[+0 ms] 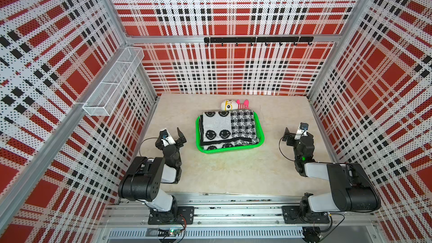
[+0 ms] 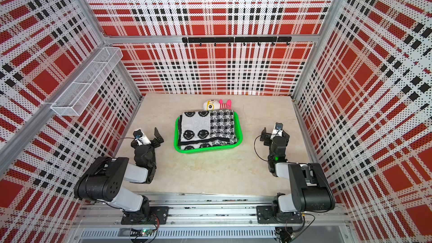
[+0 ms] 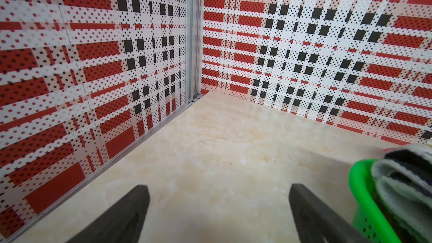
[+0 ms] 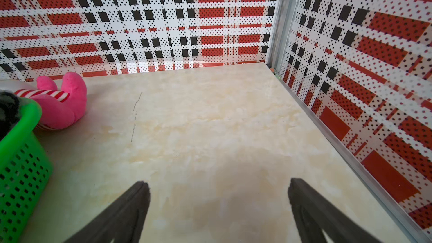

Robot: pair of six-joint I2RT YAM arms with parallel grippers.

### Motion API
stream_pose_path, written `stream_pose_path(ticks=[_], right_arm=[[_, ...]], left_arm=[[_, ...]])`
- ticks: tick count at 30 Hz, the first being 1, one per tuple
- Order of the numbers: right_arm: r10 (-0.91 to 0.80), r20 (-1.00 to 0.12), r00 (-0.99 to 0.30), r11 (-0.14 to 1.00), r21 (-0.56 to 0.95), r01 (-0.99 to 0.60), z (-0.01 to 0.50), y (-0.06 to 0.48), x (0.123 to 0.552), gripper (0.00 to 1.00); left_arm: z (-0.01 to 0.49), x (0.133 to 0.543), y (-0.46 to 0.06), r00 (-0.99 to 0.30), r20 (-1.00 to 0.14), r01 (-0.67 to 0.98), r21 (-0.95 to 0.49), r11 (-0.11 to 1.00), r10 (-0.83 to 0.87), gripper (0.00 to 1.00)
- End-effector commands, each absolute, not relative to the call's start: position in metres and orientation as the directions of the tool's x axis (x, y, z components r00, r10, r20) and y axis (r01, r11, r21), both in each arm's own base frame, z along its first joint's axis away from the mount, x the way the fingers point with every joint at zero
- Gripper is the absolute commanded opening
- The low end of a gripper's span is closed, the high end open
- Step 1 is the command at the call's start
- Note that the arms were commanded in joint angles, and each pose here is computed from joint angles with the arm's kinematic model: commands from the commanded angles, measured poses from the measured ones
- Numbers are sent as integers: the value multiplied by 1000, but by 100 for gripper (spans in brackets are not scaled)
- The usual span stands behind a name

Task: Put the folded scarf in the basket
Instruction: Reset both arms

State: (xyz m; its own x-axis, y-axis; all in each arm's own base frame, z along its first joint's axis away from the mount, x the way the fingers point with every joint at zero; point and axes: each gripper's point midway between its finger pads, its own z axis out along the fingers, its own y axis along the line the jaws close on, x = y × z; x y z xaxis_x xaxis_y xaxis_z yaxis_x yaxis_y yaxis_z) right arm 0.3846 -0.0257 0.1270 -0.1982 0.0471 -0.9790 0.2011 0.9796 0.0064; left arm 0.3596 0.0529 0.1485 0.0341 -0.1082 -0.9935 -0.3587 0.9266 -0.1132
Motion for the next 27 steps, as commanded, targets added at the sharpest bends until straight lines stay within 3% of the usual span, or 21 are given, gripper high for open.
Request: stream_pose_path(ticks=[1, 5, 27], right_arm=[[34, -984, -177, 980, -3, 201, 128, -27, 393, 100], [36, -992, -125, 979, 10, 204, 129, -28, 383, 100], [1, -985, -170, 994, -18, 109, 124, -11, 392, 100]], left_arm=[[157, 362, 52, 65, -993, -345, -114, 932, -97, 99], [157, 362, 52, 65, -993, -345, -114, 932, -98, 99], [157, 362, 52, 67, -993, -346, -114, 931, -97, 99]])
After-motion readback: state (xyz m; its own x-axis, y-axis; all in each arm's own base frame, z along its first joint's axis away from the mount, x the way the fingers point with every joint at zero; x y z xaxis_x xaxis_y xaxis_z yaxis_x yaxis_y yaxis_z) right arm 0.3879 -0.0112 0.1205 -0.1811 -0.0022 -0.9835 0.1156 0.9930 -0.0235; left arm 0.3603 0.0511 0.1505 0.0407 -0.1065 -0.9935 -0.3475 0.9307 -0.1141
